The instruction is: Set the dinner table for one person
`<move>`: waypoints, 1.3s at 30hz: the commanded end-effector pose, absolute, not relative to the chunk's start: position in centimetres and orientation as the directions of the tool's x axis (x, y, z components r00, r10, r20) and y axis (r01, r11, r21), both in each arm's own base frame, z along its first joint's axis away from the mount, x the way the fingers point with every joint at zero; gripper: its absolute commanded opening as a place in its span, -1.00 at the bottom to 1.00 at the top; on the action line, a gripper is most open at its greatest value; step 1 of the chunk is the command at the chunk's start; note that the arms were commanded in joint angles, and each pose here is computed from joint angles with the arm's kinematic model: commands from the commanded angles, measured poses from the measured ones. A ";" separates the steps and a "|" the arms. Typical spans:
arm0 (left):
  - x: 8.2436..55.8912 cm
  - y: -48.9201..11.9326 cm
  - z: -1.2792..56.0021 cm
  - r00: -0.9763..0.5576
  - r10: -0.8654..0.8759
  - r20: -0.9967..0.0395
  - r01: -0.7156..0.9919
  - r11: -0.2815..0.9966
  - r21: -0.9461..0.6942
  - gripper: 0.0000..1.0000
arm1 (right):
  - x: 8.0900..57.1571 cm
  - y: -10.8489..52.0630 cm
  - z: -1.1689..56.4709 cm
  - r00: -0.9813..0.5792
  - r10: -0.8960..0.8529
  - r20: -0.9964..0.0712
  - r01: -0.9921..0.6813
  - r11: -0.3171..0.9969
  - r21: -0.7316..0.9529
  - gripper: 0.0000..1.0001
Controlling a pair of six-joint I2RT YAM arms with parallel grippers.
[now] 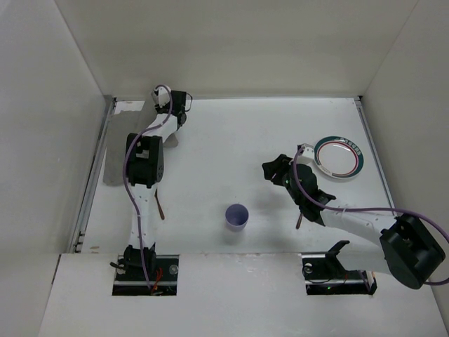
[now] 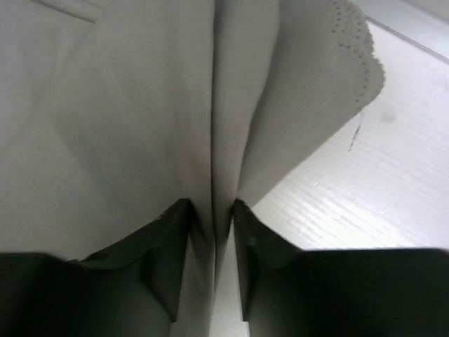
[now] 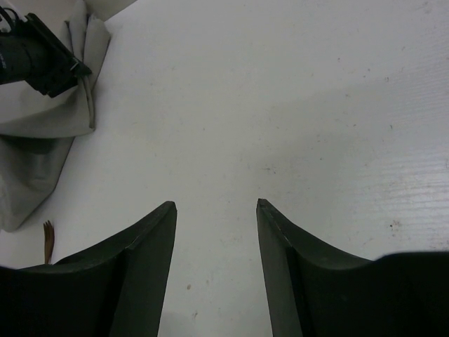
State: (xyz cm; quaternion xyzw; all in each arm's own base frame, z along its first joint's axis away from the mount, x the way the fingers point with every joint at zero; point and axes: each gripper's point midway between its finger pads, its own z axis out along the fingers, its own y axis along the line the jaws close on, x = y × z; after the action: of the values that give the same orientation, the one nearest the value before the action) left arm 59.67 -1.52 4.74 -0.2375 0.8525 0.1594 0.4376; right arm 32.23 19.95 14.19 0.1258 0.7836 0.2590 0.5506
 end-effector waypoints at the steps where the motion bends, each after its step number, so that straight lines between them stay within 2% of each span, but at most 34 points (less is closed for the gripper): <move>1: 61.6 -3.0 5.8 -0.495 -0.303 -0.815 -0.494 0.869 -0.024 -0.61 | 32.8 20.6 16.8 -0.307 0.511 -0.803 -0.135 0.811 0.569 0.12; 3: 62.4 -4.5 5.2 -0.501 -0.332 -0.800 -0.454 0.887 -0.083 -0.79 | 32.6 20.5 17.0 -0.304 0.512 -0.803 -0.138 0.811 0.569 0.12; 8: 64.0 -12.0 5.7 -0.505 -0.304 -0.808 -0.299 0.940 -0.167 -0.91 | 32.7 19.3 17.5 -0.272 0.527 -0.805 -0.120 0.812 0.571 0.13; 13: 64.6 -20.2 8.6 -0.461 -0.157 -0.873 -0.037 0.987 -0.158 -0.91 | 32.7 19.4 17.3 -0.276 0.521 -0.808 -0.119 0.815 0.566 0.13; 19: 63.1 -28.0 10.8 -0.410 -0.031 -0.911 0.226 0.965 -0.134 -0.91 | 32.7 19.4 17.4 -0.275 0.526 -0.805 -0.119 0.812 0.571 0.12; 27: 60.6 -29.8 10.6 -0.422 -0.042 -0.905 0.292 0.939 -0.180 -0.82 | 32.8 19.3 17.1 -0.277 0.529 -0.802 -0.111 0.811 0.574 -0.02; 31: 58.1 -31.5 12.8 -0.422 -0.081 -0.903 0.386 0.885 -0.260 -0.67 | 33.1 19.4 16.3 -0.294 0.531 -0.795 -0.098 0.810 0.578 0.00; 36: 56.4 -30.7 17.7 -0.333 -0.187 -0.924 0.361 0.880 -0.308 0.03 | 33.5 20.0 15.3 -0.324 0.518 -0.791 -0.096 0.814 0.573 0.18; 39: 55.2 -29.4 20.9 -0.300 -0.264 -0.917 0.343 0.867 -0.362 0.19 | 33.6 20.2 14.7 -0.331 0.514 -0.791 -0.093 0.817 0.569 0.33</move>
State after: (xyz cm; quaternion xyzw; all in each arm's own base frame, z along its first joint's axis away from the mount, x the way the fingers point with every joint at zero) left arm 55.32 -29.49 10.52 0.0586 0.8339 -0.2029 0.5100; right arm 32.68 19.62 13.02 0.1317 0.7909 0.2483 0.5436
